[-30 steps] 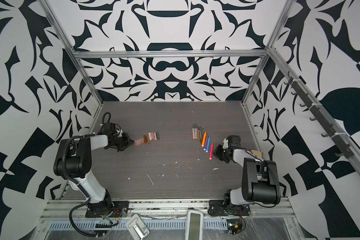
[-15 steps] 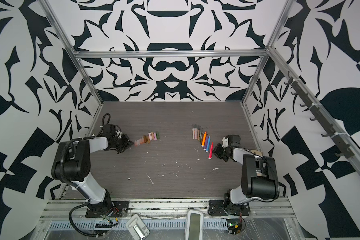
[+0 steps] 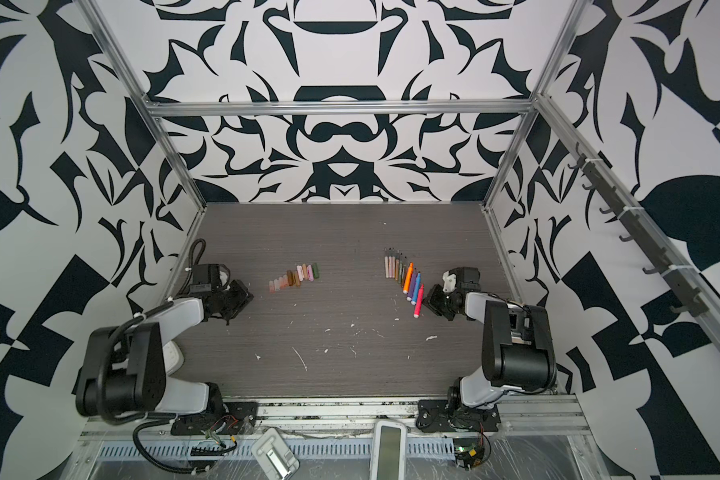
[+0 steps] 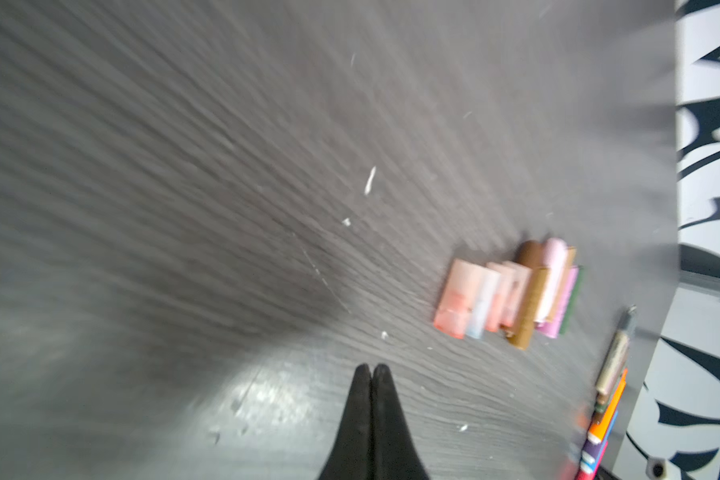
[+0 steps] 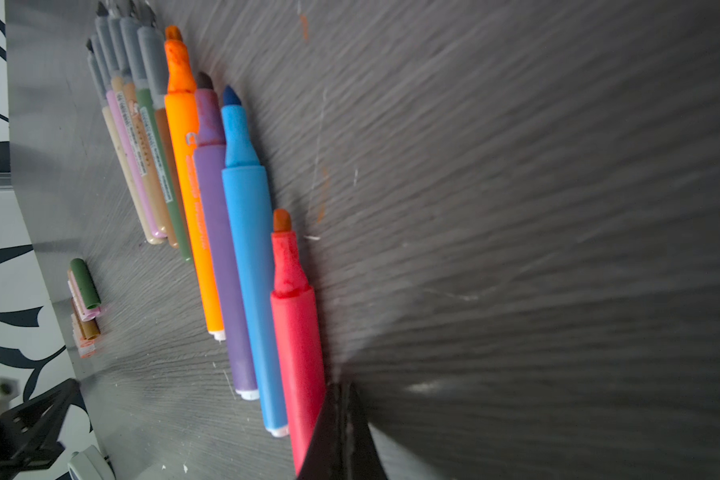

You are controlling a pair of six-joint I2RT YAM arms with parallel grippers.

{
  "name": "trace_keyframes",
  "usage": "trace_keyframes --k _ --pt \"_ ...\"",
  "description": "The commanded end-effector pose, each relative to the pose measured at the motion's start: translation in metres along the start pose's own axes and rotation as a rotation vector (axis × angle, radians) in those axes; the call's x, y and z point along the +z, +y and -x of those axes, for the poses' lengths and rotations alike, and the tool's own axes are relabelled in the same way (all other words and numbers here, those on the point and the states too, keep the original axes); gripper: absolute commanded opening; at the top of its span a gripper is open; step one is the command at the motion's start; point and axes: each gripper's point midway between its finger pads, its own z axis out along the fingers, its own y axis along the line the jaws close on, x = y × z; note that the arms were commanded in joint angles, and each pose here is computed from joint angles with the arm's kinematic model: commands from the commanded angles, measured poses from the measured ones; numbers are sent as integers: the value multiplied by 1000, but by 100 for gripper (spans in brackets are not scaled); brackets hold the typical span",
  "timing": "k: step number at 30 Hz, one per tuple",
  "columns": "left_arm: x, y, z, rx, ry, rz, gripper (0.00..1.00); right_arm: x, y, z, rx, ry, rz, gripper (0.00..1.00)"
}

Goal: Open the pen caps

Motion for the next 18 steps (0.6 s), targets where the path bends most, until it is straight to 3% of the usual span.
trace_keyframes --k 1,2,4,6,8,10,11,12,13,15,18 --pt "-32 -12 38 46 -224 -16 10 -9 -14 0 9 -25 -82 6" --pt "-41 -15 45 61 -276 -17 13 -15 -13 5 -1 -50 -97 6" --pt "-63 -20 62 78 -414 -35 30 -38 -9 20 -51 -142 -150 9" --pt "-86 -28 77 126 -567 -67 38 -74 -10 39 -116 -292 -255 13" --pt "-105 -29 87 193 -728 -81 41 -114 -13 59 -176 -496 -362 27" --pt "-120 -24 93 301 -890 -34 50 -144 -20 72 -228 -729 -425 56" --pt "-123 -22 93 356 -925 3 59 -147 -20 72 -272 -807 -408 60" --pt "-121 -20 93 413 -930 61 63 -149 -14 74 -339 -910 -357 78" --pt "-116 -17 92 458 -911 114 63 -151 -15 71 -363 -1001 -315 85" --pt "-105 -13 92 482 -888 139 66 -153 -19 68 -381 -1109 -281 85" --pt "-94 -11 90 511 -937 97 71 -130 -15 76 -421 -1053 -249 86"
